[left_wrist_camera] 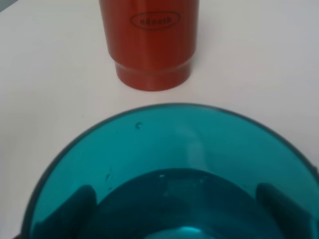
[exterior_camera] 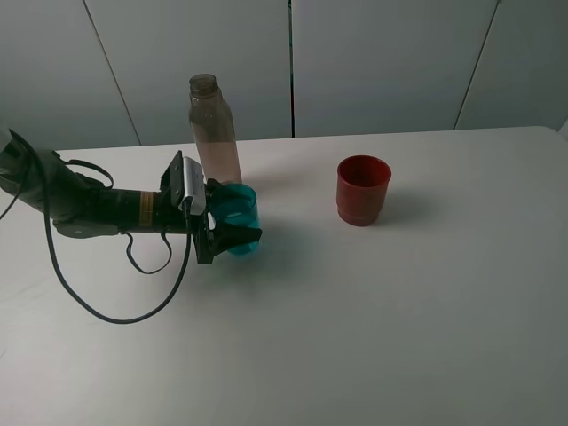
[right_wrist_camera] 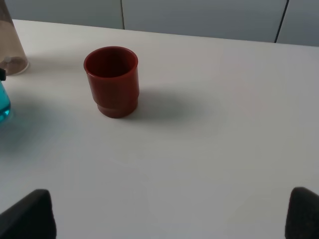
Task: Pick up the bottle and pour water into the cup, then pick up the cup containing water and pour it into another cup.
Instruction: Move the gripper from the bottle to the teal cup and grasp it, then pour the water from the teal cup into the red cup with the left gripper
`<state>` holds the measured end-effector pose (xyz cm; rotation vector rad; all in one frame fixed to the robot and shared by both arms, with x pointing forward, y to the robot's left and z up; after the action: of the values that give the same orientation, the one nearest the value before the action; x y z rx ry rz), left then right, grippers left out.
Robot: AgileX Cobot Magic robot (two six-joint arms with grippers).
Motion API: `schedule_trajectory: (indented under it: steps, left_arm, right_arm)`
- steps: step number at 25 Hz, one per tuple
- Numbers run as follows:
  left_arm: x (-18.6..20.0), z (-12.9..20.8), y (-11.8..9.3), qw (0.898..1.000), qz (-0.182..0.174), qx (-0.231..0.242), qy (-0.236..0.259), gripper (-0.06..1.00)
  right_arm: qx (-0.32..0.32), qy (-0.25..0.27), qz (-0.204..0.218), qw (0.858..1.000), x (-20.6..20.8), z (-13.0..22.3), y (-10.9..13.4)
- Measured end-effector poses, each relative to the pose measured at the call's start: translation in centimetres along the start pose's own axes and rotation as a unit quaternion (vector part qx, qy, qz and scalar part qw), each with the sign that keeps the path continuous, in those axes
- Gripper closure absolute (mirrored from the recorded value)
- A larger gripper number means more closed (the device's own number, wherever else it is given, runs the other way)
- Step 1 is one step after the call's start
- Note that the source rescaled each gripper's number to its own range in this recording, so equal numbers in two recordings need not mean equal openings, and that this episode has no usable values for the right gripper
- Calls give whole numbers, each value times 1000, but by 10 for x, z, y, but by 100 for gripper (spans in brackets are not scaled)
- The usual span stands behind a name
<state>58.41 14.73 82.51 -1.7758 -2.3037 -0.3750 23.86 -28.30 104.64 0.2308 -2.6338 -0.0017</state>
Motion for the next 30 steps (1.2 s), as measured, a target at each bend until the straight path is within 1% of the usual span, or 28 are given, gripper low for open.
schedule_trajectory:
  steps: [5,8,14,22,26,30]
  left_arm:
    - [0,0,4,999,-20,27,-5,81]
    - [0,-2,5,999,-27,45,-7,81]
    - [-4,-21,3,999,-21,43,-15,81]
    - [-14,-53,-6,999,-14,31,-26,81]
    - [-21,-72,-9,999,-22,28,-34,81]
    - [-31,-89,-10,999,-29,15,-19,81]
  right_arm:
    - [0,0,0,1000,0,0,0]
    - [0,0,0,1000,0,0,0]
    - [0,0,0,1000,0,0,0]
    - [0,0,0,1000,0,0,0]
    - [0,0,0,1000,0,0,0]
    - [0,0,0,1000,0,0,0]
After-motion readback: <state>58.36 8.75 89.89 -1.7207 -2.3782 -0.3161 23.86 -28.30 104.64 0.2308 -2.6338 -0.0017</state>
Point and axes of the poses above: a point on each arm's last joint axis where the gripper is mounted, x pointing back along that axis away from the gripper, y along the wrist's bending axis when the last joint is at zero, z = x × y, the point moved 1 cm from there along -x, pointing out along that axis toward the gripper, and after that the axes turned 3 degrees about -x, right-handed, at the moved point
